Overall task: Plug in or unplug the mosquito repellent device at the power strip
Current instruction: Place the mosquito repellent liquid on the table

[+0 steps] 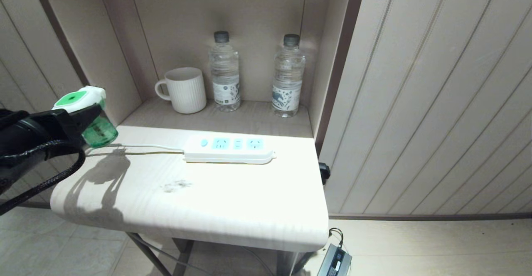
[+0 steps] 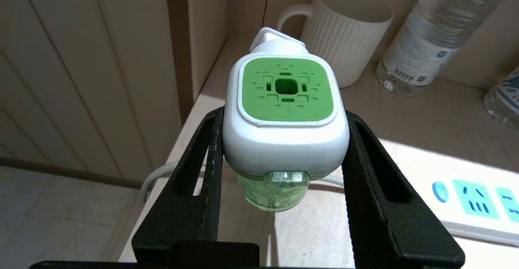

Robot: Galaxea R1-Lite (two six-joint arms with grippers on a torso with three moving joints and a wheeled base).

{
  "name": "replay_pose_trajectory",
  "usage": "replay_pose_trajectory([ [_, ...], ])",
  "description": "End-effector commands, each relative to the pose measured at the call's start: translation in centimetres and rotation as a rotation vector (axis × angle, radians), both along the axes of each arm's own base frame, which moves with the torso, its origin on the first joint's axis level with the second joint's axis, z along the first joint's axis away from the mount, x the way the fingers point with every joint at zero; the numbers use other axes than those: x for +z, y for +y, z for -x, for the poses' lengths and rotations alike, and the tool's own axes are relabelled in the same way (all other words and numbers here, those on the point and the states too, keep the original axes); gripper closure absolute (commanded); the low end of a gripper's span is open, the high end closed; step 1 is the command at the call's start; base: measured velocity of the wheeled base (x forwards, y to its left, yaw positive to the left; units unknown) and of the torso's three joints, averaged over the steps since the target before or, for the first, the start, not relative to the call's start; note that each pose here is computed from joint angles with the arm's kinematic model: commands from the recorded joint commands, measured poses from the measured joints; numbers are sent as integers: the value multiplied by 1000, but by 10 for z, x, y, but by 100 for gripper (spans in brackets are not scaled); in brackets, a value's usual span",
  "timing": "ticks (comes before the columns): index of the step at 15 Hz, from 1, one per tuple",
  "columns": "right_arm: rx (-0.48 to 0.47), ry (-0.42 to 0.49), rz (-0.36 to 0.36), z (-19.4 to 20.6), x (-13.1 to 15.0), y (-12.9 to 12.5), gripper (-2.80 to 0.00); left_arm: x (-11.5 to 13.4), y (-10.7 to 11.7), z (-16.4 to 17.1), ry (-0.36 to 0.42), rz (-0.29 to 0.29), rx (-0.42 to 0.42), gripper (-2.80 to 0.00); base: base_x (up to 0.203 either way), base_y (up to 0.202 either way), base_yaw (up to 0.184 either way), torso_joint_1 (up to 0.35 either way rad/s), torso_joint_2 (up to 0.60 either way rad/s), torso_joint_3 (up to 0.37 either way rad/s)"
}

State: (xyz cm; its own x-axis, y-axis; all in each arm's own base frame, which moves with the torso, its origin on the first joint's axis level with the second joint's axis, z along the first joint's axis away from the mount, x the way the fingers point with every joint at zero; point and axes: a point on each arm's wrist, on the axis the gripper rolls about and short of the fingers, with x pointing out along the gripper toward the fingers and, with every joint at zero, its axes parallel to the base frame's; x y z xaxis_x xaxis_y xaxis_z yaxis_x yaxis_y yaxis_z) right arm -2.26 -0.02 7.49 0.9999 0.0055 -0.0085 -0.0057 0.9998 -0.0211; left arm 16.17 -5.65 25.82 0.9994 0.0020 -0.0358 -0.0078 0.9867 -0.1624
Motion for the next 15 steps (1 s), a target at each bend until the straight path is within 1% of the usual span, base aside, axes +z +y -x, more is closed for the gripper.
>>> replay_pose_trajectory([
  [1, 1, 2, 0, 0, 0, 0, 0, -10, -11, -26, 61, -19, 2, 0, 0, 0, 0, 0, 0, 0],
  [3, 1, 2, -1, 0, 0, 0, 0, -18, -19, -46, 82, -14, 6, 0, 0, 0, 0, 0, 0, 0],
  [6, 1, 2, -1, 0, 0, 0, 0, -24, -25, -62, 88, -16, 10, 0, 0, 0, 0, 0, 0, 0],
  [9, 2, 2, -1, 0, 0, 0, 0, -36, -31, -81, 125, -30, 13, 0, 0, 0, 0, 0, 0, 0],
  [12, 2, 2, -1, 0, 0, 0, 0, -35, -33, -87, 102, -24, 16, 0, 0, 0, 0, 0, 0, 0],
  [15, 1, 2, -1, 0, 0, 0, 0, -37, -34, -90, 108, -26, 20, 0, 0, 0, 0, 0, 0, 0],
])
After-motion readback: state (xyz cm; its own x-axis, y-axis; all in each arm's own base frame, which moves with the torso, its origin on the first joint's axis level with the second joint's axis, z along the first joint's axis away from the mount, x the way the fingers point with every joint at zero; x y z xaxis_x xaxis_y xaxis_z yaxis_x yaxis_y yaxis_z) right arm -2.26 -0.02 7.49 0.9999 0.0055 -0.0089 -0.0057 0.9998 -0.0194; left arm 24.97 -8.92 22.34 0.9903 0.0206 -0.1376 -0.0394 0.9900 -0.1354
